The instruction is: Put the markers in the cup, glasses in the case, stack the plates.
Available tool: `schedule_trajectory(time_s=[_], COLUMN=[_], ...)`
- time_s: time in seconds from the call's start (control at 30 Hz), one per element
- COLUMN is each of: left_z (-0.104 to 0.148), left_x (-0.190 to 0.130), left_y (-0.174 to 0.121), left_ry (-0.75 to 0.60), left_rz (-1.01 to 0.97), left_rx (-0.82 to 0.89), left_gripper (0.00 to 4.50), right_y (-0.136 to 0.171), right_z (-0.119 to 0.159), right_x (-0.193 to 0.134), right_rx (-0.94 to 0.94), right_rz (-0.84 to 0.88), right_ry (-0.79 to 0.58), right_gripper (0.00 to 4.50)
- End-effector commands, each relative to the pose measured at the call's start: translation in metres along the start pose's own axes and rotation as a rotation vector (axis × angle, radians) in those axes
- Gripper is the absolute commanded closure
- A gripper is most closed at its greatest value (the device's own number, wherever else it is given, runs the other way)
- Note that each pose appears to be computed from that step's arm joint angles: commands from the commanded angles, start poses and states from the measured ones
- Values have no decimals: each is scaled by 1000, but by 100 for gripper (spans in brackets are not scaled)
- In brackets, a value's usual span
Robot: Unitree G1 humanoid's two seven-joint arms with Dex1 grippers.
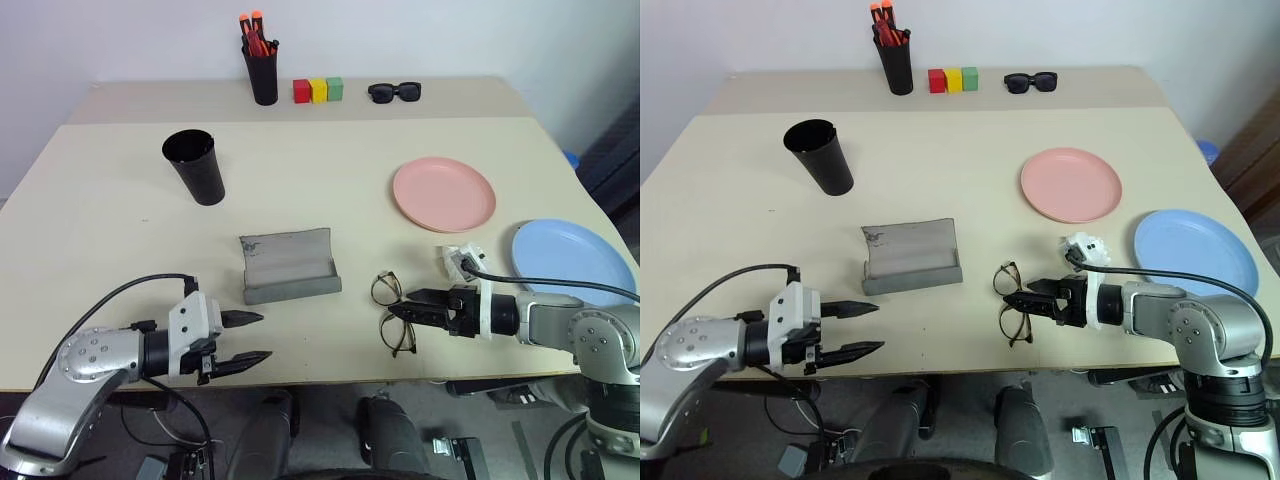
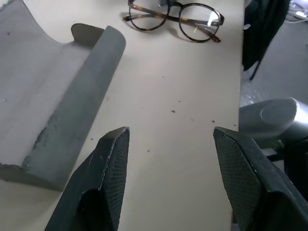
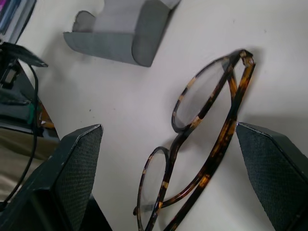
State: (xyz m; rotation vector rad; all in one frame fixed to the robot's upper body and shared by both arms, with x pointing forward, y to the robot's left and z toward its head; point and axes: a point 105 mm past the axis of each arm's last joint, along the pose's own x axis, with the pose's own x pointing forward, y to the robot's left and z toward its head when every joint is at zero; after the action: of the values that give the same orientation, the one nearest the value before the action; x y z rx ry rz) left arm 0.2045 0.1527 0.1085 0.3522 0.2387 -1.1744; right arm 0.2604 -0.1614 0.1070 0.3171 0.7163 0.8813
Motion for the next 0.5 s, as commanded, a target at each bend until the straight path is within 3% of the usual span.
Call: schedule_trajectory(time_s=[0.03,0.13,0.37,0.5], left_z=[6,8,7,7], left_x=[2,4,4,3], left_y=[-2,-1,1,4], left_ry=[-21,-37,-39,-39], left_rz=[23,40,63,78], left_rx=[50,50,57,61], left_gripper=[170,167,167,167], right_y=[4,6,8,6], right_z=[5,4,-2,0], right_x=[2,3,3,3], right_rx=[6,20,17,-6], right_rz=[15,20,23,3], right_ry=[-12,-2,46,44], right_gripper=[0,81,435,444])
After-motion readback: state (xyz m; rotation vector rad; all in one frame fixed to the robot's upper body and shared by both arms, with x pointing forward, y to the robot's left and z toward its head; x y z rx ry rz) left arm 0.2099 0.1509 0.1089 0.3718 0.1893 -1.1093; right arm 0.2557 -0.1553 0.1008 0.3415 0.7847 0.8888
